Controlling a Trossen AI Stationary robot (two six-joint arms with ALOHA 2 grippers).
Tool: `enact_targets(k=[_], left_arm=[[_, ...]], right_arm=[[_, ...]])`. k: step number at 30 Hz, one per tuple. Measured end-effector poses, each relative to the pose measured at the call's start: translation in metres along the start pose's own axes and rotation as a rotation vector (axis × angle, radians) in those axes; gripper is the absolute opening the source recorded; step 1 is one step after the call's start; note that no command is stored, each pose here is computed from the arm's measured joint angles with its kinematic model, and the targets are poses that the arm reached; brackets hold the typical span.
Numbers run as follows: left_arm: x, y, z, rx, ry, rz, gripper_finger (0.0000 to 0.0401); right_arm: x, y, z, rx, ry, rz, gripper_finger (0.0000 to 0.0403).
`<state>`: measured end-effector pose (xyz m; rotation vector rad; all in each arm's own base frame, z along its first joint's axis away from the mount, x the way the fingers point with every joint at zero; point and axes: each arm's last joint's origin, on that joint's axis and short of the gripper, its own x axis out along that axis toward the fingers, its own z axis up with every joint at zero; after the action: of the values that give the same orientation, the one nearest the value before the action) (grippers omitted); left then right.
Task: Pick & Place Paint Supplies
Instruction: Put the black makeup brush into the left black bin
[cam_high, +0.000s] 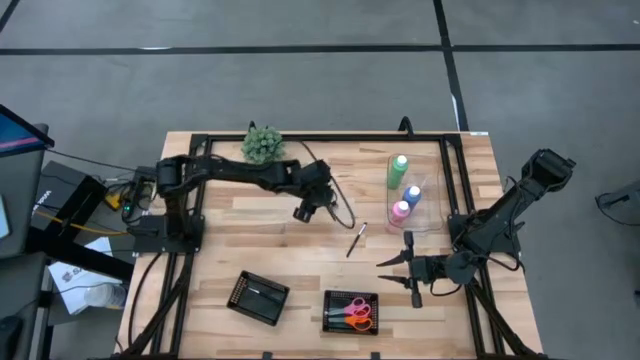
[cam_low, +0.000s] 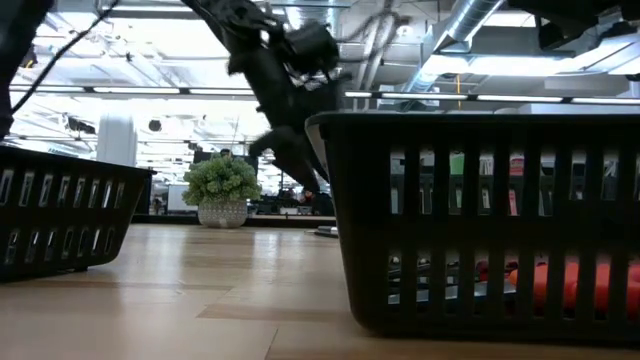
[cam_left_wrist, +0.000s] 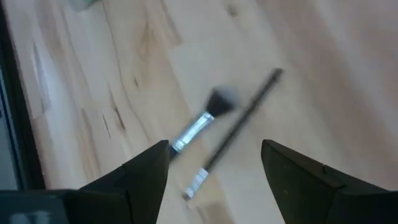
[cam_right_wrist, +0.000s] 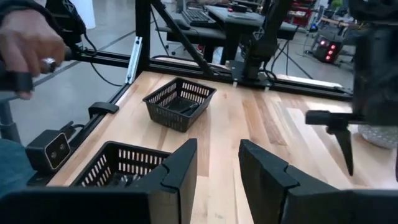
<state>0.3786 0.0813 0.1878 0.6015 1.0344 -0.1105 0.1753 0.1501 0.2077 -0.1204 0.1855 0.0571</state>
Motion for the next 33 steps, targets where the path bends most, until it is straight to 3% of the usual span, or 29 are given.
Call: enact_targets(k=[5,17,27,33], left_arm=[[0.019,0.014,-0.010,0.020,0.069,-0.040,0.0246],[0.025,0.041,-0.026,-0.022,0.029,-0.020,0.0243],[0.027,0.040,-0.018,-0.012,-0.060,-0.029,0.0216],[0.038,0.036,-0.020,-0.034,-0.021,-0.022,0.0202]], right_arm=[[0.002,0.002,-0.003,0.006,0.011,0.012,0.0109],[0.014,0.002,-0.011,0.002,0.029,-0.011,0.0109],[0.013,0.002,-0.005,-0.001,-0.017,-0.003,0.0109],[0.013,0.003,-0.004,-0.001,-0.022,0.001,0.0109]])
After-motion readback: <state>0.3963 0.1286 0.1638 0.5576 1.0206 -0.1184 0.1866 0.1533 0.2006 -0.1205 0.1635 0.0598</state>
